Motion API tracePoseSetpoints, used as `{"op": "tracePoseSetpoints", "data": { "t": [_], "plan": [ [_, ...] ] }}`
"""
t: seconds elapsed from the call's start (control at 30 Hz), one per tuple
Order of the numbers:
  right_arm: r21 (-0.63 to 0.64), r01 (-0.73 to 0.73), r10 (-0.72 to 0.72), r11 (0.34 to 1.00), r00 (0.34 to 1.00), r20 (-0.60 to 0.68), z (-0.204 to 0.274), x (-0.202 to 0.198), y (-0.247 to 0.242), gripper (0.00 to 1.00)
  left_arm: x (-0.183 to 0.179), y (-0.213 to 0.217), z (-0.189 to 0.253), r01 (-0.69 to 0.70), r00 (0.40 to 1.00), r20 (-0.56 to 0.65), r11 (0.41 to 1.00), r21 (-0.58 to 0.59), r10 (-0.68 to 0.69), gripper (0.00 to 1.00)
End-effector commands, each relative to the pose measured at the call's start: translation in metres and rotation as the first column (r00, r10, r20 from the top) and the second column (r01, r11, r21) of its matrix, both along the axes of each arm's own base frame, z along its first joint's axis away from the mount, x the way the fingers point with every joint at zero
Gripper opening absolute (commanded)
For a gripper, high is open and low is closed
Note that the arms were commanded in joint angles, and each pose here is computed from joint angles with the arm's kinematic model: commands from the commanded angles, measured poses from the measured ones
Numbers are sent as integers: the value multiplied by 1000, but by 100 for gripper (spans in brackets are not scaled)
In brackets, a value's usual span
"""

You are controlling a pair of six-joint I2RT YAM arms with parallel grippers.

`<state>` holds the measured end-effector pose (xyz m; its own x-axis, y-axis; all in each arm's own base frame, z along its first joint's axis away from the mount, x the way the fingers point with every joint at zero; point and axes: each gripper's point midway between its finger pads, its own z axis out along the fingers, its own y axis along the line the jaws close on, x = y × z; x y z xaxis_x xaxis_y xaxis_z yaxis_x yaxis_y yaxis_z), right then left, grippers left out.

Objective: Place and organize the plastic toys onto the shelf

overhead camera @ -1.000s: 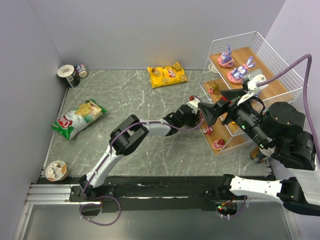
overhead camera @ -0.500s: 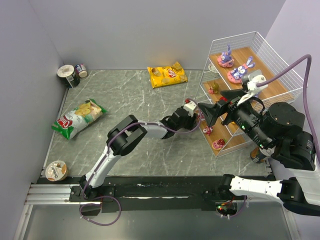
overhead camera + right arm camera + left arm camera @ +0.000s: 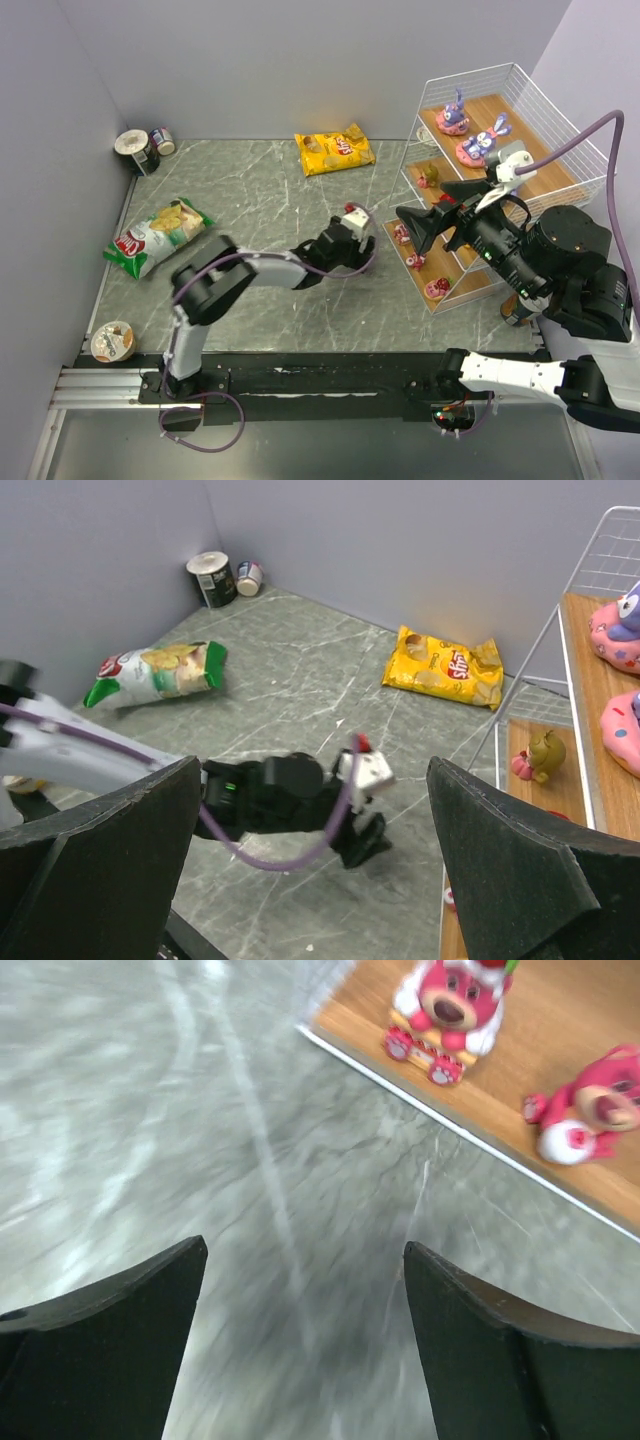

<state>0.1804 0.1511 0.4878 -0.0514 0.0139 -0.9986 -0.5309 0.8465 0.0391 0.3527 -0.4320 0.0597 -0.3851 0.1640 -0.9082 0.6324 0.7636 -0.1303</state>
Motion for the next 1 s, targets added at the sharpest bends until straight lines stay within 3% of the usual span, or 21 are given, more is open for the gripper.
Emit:
{"op": "tracePoseSetpoints", "data": {
  "t": [0.0, 0.1, 0.23, 0.5, 0.7, 0.97],
  "plan": [
    [79, 5, -8, 997, 999, 44, 22, -5, -10, 100, -4, 40, 111, -121, 984, 114, 982, -148, 138, 86],
    [86, 6, -11, 996, 998, 57, 28, -6, -14, 100, -13, 72, 153, -207, 968, 112, 965, -164, 227, 88],
    [103, 11, -18, 995, 997, 73, 36, -8, -19, 100, -30, 105, 210, -267, 949, 104, 933, -243, 298, 99],
    [116, 41, -59, 992, 987, 152, 61, -11, -38, 100, -75, 192, 312, -359, 889, 89, 805, -471, 448, 96],
    [164, 59, -91, 985, 975, 200, 76, -16, -55, 100, -99, 254, 334, -434, 834, 105, 762, -480, 541, 96],
    [168, 81, -118, 982, 967, 227, 81, -17, -64, 100, -115, 285, 343, -454, 811, 116, 743, -492, 573, 96]
  ]
}}
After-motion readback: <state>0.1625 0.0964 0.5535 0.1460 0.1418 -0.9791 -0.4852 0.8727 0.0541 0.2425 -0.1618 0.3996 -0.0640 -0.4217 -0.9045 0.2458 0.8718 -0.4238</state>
